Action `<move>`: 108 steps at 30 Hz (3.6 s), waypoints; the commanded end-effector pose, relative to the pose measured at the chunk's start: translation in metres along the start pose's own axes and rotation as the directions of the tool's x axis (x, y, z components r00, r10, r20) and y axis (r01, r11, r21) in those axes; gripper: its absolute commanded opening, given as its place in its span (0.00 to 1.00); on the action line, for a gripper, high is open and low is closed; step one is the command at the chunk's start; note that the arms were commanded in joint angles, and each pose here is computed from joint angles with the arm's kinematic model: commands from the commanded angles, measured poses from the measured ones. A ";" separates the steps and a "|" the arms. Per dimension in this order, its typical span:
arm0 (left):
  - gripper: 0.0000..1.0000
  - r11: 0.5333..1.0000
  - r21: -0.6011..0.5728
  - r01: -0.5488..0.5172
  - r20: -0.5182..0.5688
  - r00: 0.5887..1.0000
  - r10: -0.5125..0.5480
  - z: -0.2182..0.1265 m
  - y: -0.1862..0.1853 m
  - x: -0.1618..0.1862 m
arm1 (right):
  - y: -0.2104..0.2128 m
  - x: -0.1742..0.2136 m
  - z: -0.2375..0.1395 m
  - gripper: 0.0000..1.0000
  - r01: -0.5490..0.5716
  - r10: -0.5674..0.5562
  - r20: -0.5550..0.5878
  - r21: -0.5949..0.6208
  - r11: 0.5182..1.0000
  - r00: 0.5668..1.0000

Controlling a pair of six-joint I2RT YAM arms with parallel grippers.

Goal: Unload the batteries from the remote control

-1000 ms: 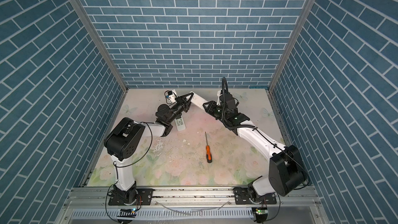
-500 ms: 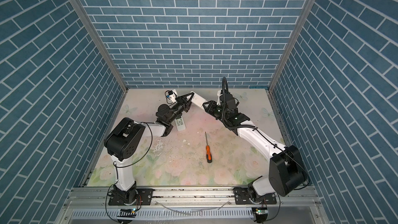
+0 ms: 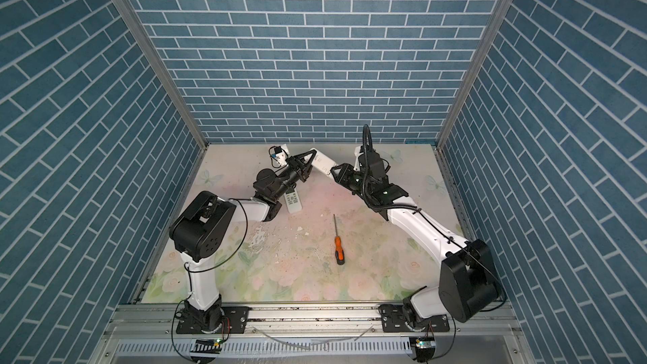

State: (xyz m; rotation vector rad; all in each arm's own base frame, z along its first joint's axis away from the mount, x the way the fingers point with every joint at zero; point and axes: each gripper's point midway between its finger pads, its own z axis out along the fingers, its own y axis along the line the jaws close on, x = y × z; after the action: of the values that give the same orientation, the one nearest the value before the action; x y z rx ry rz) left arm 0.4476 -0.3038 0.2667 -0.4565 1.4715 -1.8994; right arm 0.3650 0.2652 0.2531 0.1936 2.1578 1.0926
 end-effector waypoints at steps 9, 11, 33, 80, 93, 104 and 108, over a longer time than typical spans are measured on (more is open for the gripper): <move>0.00 0.996 0.073 -0.048 -0.027 0.998 0.050 0.005 -0.020 0.004 | 0.004 -0.006 -0.017 0.31 0.031 -0.031 0.026 0.009 0.999 0.999; 0.00 0.996 0.073 -0.050 -0.026 0.998 0.052 0.005 -0.020 0.003 | 0.004 -0.006 -0.016 0.27 0.029 -0.029 0.027 0.010 1.000 0.999; 0.00 0.997 0.054 -0.054 -0.022 0.998 0.056 0.004 -0.009 -0.001 | 0.020 -0.009 -0.021 0.09 0.034 -0.031 0.033 -0.064 0.997 0.999; 0.00 0.789 -0.571 -0.227 0.227 0.880 0.418 -0.235 0.089 0.084 | -0.170 0.016 -0.055 0.00 0.217 -0.145 -0.178 0.502 0.837 0.973; 0.06 0.739 -0.642 -0.205 0.231 0.867 0.442 -0.257 0.112 0.089 | -0.183 0.024 -0.043 0.00 0.218 -0.125 -0.210 0.513 0.830 0.970; 0.38 0.723 -0.662 -0.196 0.229 0.866 0.445 -0.272 0.116 0.089 | -0.192 0.035 -0.030 0.00 0.205 -0.093 -0.237 0.512 0.834 0.967; 0.43 0.707 -0.680 -0.195 0.211 0.871 0.443 -0.280 0.123 0.090 | -0.197 0.043 -0.023 0.00 0.212 -0.084 -0.259 0.519 0.828 0.962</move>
State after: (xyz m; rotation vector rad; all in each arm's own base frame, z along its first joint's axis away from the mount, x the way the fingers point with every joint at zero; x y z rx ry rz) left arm 0.2454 -0.1895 0.0637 -0.7568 1.7561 -0.9513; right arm 0.3574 0.1421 0.1071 0.1596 2.5650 0.4132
